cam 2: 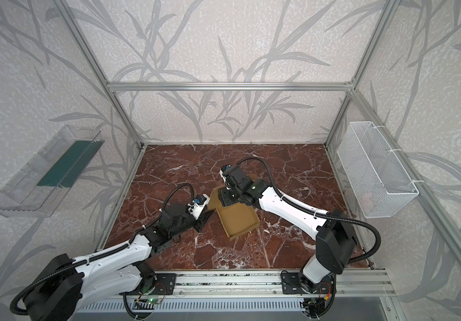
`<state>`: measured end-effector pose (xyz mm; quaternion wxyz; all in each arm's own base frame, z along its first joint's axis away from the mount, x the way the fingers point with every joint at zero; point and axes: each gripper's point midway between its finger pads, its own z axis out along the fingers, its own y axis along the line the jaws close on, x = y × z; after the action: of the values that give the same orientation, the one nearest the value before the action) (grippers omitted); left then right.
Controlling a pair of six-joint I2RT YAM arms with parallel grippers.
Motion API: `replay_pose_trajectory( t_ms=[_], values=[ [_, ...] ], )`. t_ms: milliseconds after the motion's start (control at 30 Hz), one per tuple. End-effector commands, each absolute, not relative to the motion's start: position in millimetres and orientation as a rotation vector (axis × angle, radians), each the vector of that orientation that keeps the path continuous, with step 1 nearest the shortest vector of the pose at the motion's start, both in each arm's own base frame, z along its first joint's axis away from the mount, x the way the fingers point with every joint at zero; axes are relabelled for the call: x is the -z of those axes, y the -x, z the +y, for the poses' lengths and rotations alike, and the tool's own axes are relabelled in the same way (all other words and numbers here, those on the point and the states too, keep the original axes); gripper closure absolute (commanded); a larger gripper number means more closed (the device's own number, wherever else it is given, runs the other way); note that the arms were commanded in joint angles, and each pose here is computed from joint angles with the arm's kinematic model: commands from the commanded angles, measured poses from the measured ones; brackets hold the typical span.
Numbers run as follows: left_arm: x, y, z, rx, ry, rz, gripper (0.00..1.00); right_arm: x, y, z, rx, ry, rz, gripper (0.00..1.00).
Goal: Assemble paper box
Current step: Pick up the paper box from the center of the table.
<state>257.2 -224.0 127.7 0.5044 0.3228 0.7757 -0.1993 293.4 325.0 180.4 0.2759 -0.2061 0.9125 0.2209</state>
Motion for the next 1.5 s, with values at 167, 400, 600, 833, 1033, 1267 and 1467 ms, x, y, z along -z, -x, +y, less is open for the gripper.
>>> replay_pose_trajectory(
  t_ms=[167,400,600,833,1033,1267,1467],
  values=[
    [-144.3,-266.4,-232.4,0.540,-0.767,1.817,0.75,-186.4,-301.1,329.8,-0.625,0.560,2.433,0.43],
    [-145.4,-269.8,-229.9,0.547,-0.752,1.815,0.80,-184.3,-302.8,330.2,-0.630,0.555,2.436,0.43],
    [-142.2,-270.7,-229.0,0.541,-0.764,1.829,0.83,-185.3,-304.6,329.3,-0.632,0.546,2.435,0.43],
    [-139.7,-270.8,-229.7,0.542,-0.781,1.841,0.90,-184.6,-305.9,329.9,-0.636,0.542,2.439,0.43],
    [-140.0,-272.8,-229.8,0.541,-0.779,1.845,0.95,-184.6,-304.6,329.5,-0.641,0.541,2.438,0.43],
    [-140.6,-275.4,-226.6,0.522,-0.772,1.854,1.00,-193.2,-298.3,322.3,-0.651,0.540,2.416,0.43],
    [-147.1,-276.1,-223.1,0.518,-0.743,1.882,1.00,-205.8,-285.7,303.6,-0.658,0.526,2.386,0.43]
  ],
)
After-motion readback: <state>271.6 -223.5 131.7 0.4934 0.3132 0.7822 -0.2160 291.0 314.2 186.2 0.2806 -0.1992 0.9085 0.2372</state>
